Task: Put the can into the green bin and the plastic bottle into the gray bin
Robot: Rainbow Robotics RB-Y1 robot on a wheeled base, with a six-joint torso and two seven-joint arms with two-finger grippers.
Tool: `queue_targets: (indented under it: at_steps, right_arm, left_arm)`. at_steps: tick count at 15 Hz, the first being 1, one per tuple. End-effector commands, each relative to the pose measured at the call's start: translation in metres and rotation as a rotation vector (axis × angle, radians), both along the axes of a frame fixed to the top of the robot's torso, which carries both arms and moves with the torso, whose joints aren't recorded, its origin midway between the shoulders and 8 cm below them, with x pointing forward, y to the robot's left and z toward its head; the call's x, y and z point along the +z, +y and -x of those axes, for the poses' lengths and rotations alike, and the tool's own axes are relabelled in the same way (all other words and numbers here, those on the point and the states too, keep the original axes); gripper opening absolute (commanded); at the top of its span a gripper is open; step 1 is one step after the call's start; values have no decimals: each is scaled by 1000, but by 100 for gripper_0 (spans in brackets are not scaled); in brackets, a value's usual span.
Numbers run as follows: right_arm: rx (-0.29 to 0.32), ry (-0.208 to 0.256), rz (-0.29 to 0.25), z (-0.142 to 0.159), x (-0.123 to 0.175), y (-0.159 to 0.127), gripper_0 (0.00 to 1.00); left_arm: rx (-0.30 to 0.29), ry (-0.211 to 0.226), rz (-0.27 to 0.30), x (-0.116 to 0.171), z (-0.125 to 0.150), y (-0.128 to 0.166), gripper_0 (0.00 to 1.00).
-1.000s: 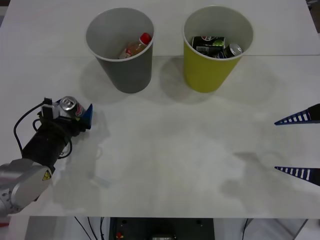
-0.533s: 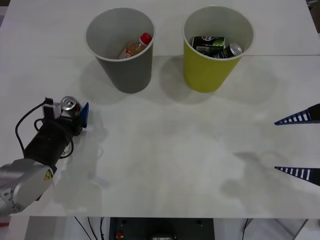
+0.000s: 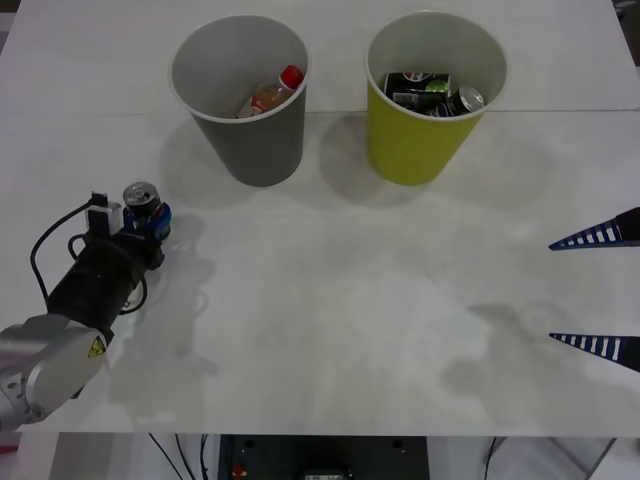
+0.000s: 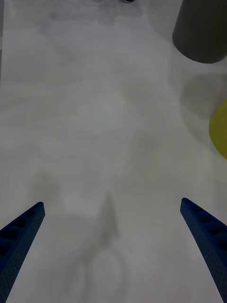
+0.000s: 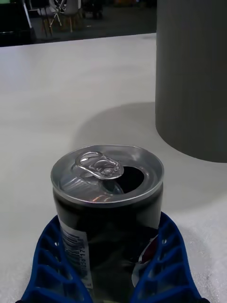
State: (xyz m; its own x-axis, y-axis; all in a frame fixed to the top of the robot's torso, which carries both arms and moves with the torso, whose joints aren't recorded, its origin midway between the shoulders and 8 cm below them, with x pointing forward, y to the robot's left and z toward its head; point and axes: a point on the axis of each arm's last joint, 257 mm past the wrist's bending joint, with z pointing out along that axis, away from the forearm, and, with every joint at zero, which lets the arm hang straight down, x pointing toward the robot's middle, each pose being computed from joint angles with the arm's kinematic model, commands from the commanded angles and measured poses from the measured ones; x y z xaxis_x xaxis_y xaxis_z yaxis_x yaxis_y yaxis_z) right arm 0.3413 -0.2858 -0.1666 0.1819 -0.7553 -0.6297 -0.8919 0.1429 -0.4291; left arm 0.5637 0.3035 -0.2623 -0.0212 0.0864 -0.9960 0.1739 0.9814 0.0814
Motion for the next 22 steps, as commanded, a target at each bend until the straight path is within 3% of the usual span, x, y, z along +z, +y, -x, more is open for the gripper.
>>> queue_targets:
  at_steps: [1,9,15,17,19,22]
  right_arm:
    - [0,0,0,0,0,0,100]
    - [0,0,0,0,0,0,100]
    - [0,0,0,0,0,0,100]
    - [0,0,0,0,0,0,100]
    - [0,0,0,0,0,0,100]
    - [0,0,0,0,0,0,100]
  left_arm:
    - [-27,13,-38,5,0,-1,0]
    - [-208,174,-208,23,26,-18,0]
    - [-327,373,-371,66,72,-25,0]
    - [-358,418,-412,75,79,-28,0]
    - [-401,473,-494,79,85,-26,0]
    - [-456,507,-605,92,88,-24,0]
